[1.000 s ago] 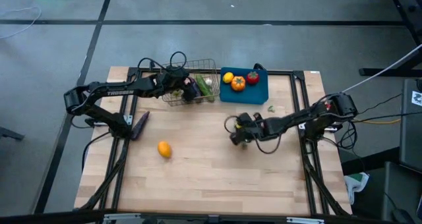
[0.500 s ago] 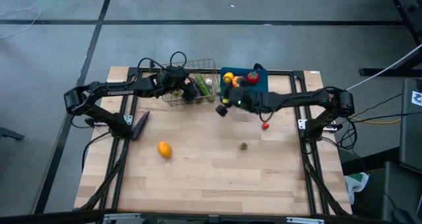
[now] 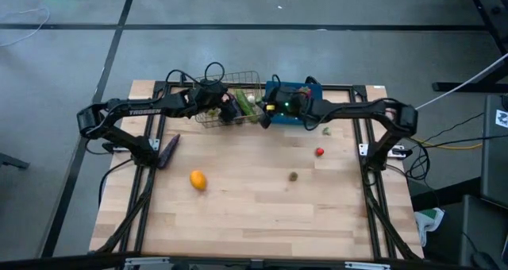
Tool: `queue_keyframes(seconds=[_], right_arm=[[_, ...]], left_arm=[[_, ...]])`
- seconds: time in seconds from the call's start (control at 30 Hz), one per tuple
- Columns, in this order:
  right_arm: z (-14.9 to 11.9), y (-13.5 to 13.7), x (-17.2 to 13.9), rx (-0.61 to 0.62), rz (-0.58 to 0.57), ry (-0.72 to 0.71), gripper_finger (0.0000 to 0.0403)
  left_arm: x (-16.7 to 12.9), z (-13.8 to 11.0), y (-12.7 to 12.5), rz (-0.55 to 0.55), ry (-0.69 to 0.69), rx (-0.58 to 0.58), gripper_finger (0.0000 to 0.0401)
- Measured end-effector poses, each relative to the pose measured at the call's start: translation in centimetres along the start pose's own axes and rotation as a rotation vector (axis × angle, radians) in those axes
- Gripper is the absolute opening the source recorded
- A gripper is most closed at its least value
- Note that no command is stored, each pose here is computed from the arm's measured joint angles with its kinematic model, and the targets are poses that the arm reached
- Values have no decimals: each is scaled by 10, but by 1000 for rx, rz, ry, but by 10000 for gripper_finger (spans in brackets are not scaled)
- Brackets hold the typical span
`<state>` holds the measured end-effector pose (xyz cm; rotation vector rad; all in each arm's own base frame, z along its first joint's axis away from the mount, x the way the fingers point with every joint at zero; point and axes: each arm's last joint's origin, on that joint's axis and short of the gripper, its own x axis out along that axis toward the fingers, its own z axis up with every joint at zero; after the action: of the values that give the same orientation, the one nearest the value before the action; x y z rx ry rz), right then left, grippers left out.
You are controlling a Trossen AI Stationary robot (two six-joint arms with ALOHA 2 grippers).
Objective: Sort produce into baskets
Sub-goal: Put the green bell pepper into the wire basket
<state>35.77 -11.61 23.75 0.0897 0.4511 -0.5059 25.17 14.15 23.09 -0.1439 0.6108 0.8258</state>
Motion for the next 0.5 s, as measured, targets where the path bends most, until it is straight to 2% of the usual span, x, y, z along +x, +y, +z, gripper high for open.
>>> queue_keyframes(seconds=[0.23, 0.5], right_arm=[[-16, 4, 19, -9, 6, 35, 86], [-16, 4, 20, -6, 3, 25, 86]], left_arm=[[0, 0, 0, 0, 0, 0, 224], [0, 0, 0, 0, 0, 0, 223]])
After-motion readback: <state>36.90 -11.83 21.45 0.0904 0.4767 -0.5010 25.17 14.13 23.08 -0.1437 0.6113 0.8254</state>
